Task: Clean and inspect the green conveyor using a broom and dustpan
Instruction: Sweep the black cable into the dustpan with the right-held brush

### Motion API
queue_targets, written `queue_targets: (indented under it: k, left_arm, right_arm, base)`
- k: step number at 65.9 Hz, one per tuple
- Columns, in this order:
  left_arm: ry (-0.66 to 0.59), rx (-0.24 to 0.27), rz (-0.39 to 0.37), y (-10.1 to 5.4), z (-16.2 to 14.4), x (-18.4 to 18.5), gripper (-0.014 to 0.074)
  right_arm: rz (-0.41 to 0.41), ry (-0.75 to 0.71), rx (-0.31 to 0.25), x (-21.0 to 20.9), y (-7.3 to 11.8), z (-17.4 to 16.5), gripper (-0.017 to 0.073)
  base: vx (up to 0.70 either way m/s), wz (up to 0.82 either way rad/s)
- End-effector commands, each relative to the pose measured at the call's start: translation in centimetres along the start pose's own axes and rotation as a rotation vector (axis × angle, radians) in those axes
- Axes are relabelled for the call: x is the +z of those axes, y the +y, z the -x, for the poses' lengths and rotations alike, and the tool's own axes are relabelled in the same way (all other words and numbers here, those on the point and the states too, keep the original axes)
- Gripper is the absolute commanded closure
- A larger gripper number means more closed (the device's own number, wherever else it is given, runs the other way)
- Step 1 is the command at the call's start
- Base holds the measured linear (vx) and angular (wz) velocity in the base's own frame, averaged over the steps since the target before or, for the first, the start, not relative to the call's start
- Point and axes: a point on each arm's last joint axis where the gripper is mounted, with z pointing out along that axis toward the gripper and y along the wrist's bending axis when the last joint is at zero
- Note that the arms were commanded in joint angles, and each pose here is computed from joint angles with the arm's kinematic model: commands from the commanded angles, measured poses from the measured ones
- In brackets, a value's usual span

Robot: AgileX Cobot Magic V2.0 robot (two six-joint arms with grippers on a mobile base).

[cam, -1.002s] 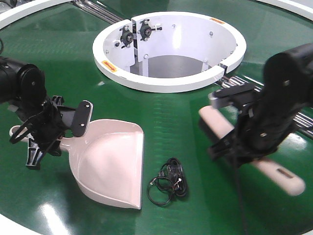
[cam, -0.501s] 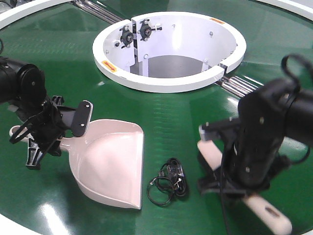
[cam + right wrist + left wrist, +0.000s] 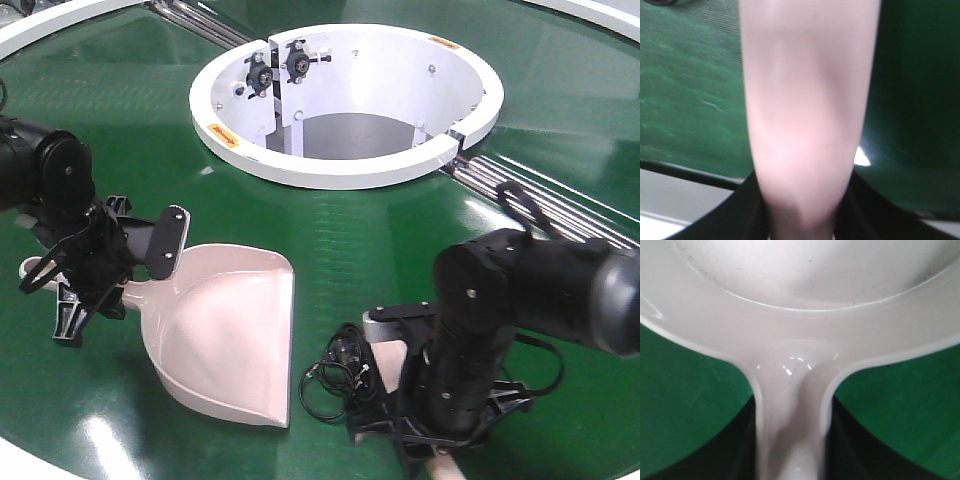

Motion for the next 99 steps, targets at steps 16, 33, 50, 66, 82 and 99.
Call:
queue_targets:
  k: [16, 33, 50, 66, 82, 99]
  left_arm:
    - [-0.018, 0.008, 0.054, 0.2, 0.3, -2.1, 0.0600]
    - [-0.018, 0.008, 0.054, 0.2, 0.3, -2.1, 0.0600]
    - [-0.018, 0.008, 0.054, 0.2, 0.3, -2.1, 0.0600]
    - [-0.018, 0.008, 0.054, 0.2, 0.3, -2.1, 0.0600]
    - [-0.018, 0.008, 0.054, 0.2, 0.3, -2.1, 0.0600]
    - [-0.018, 0.008, 0.053, 0.2, 0.3, -2.1, 0.0600]
  right_arm:
    - [0.246, -0.038, -0.123, -1.9, 5.0, 4.2, 0.0563]
    - [0.271, -0.036, -0.248, -2.7, 10.0, 7.4, 0.0563]
    - [0.289, -0.128, -0.311, -4.9, 12.6, 10.4, 0.0561]
    - [0.234, -0.246, -0.348, -8.3, 12.4, 10.9, 0.0561]
    - [0.093, -0.335, -0.304, -10.8, 9.5, 10.9, 0.0559]
    - [0.001, -0.467, -0.221, -15.3, 4.2, 10.9, 0.0559]
  base:
    - [0.00, 0.00]
    - [0.00, 0.00]
    - [0.00, 0.00]
    - [0.00, 0.00]
    - [0.00, 0.00]
    - [0.00, 0.00]
